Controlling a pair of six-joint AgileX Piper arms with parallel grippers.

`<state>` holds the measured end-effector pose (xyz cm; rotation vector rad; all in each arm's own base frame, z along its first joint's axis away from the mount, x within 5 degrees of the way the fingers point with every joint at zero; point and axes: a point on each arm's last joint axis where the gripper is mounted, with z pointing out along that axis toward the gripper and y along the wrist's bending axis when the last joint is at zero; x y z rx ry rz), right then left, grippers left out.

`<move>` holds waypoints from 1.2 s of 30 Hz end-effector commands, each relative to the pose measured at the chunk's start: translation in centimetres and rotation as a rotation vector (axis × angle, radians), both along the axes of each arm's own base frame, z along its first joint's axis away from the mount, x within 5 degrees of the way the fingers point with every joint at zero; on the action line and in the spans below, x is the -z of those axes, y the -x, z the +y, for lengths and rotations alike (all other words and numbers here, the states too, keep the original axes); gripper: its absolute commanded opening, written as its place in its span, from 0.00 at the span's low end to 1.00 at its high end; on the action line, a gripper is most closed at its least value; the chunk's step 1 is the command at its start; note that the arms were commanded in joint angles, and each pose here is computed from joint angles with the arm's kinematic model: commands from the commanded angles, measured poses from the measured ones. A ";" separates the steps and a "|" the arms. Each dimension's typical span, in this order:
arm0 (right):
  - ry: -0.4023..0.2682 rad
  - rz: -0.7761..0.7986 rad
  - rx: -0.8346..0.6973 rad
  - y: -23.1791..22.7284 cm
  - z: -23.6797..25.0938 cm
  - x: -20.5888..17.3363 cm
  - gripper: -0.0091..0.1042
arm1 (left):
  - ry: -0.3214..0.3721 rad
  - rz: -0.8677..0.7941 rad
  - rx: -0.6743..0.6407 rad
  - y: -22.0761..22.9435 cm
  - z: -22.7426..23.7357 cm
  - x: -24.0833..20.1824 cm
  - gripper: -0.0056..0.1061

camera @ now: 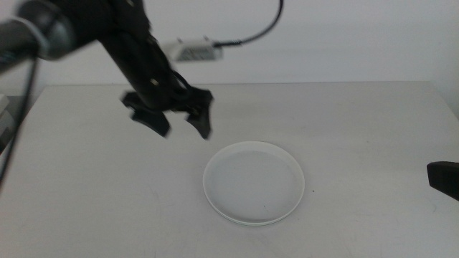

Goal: Stack the three bowls on top of each other.

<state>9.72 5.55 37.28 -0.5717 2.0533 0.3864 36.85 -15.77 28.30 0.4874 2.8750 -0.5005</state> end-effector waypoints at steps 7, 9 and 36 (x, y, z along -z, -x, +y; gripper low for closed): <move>-0.036 -0.082 0.010 -0.2 0.0 -1.2 0.62 | -0.029 -0.243 -0.076 3.2 3.9 -8.8 0.99; -0.036 -0.082 0.010 -0.2 0.0 -1.2 0.62 | -0.040 -0.270 -0.075 3.7 4.2 -9.5 0.99; -0.179 -0.082 0.230 -4.0 0.1 -1.5 0.62 | -0.002 -0.703 -0.206 15.8 9.2 -15.2 0.99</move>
